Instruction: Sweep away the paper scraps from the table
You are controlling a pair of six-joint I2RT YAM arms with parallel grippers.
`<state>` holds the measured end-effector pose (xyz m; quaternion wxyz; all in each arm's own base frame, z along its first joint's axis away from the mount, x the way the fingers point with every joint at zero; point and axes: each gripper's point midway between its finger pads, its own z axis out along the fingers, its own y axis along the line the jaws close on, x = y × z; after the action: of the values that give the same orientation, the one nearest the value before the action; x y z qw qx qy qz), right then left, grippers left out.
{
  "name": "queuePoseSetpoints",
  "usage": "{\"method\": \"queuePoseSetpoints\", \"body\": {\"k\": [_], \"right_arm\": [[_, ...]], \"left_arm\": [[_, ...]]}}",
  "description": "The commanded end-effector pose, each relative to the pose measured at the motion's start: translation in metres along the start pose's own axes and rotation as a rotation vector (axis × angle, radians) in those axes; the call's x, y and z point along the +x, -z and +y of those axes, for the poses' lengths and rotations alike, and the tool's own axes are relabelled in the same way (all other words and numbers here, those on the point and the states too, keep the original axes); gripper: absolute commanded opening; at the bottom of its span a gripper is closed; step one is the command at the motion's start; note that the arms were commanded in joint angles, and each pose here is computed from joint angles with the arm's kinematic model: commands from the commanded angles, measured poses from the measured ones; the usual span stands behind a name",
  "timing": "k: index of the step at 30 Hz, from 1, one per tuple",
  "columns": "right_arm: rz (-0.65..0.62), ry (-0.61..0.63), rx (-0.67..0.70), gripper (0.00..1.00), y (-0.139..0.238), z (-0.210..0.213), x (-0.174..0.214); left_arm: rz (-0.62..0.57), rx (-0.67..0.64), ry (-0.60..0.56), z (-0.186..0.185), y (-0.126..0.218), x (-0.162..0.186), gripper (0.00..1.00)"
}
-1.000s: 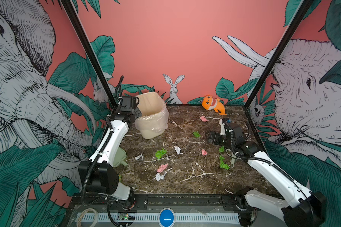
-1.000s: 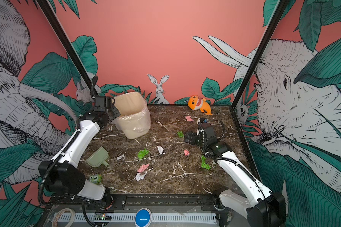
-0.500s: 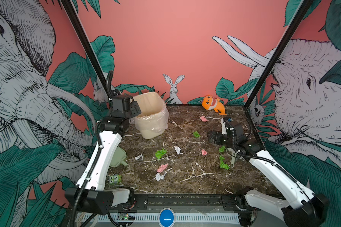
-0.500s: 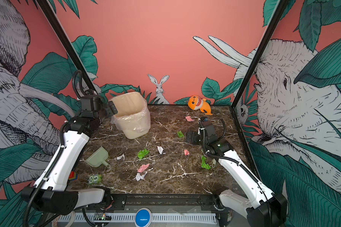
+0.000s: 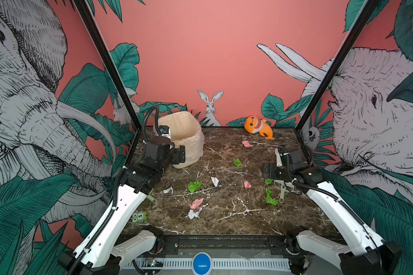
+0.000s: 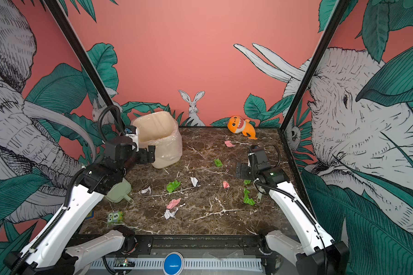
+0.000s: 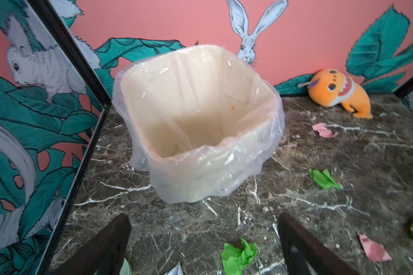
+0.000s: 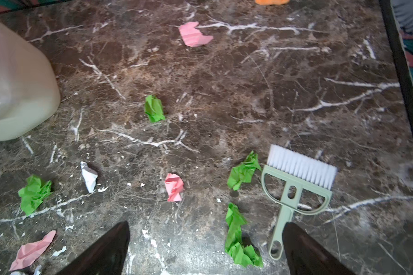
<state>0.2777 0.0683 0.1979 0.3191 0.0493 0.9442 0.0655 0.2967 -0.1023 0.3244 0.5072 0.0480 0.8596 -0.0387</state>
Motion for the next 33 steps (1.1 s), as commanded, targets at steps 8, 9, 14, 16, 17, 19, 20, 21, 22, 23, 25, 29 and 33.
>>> {"method": "queuePoseSetpoints", "body": {"k": [8, 9, 14, 16, 17, 19, 20, 21, 22, 23, 25, 29, 33], "right_arm": [[0.19, -0.149, 0.116, 0.99, -0.017, -0.057, 0.05], [0.203, -0.151, 0.151, 0.99, -0.019, -0.064, 0.054], [0.248, -0.183, 0.24, 0.99, -0.026, -0.089, 0.068], [0.285, -0.209, 0.225, 0.99, -0.033, -0.093, 0.076], [0.306, -0.223, 0.208, 0.99, -0.038, -0.094, 0.081], [0.327, -0.257, 0.183, 0.99, -0.045, -0.096, 0.088], [0.328, -0.266, 0.176, 0.99, -0.047, -0.096, 0.089], [0.327, -0.275, 0.175, 0.99, -0.048, -0.097, 0.088], [0.331, -0.287, 0.179, 0.99, -0.051, -0.1, 0.089], [0.338, -0.302, 0.178, 0.99, -0.055, -0.102, 0.091], [0.367, -0.339, 0.169, 0.98, -0.065, -0.105, 0.099], [0.417, -0.386, 0.169, 0.93, -0.084, -0.109, 0.115], [0.449, -0.403, 0.203, 0.86, -0.095, -0.116, 0.126]], "left_arm": [[0.136, 0.243, -0.089, -0.066, -0.009, 0.077, 0.97], [0.149, 0.262, -0.092, -0.072, -0.011, 0.082, 0.97], [0.202, 0.343, -0.119, -0.103, -0.02, 0.109, 0.97], [0.214, 0.367, -0.119, -0.111, -0.023, 0.115, 0.97], [0.218, 0.382, -0.119, -0.115, -0.024, 0.118, 0.97], [0.217, 0.411, -0.11, -0.123, -0.026, 0.121, 0.97], [0.221, 0.424, -0.109, -0.126, -0.028, 0.123, 0.97], [0.227, 0.43, -0.109, -0.128, -0.029, 0.125, 0.97], [0.236, 0.434, -0.112, -0.13, -0.03, 0.127, 0.97], [0.245, 0.438, -0.116, -0.132, -0.031, 0.129, 0.97], [0.257, 0.446, -0.12, -0.135, -0.033, 0.133, 0.97], [0.268, 0.465, -0.12, -0.139, -0.035, 0.138, 0.97], [0.277, 0.462, -0.125, -0.139, -0.036, 0.142, 0.97]]}}
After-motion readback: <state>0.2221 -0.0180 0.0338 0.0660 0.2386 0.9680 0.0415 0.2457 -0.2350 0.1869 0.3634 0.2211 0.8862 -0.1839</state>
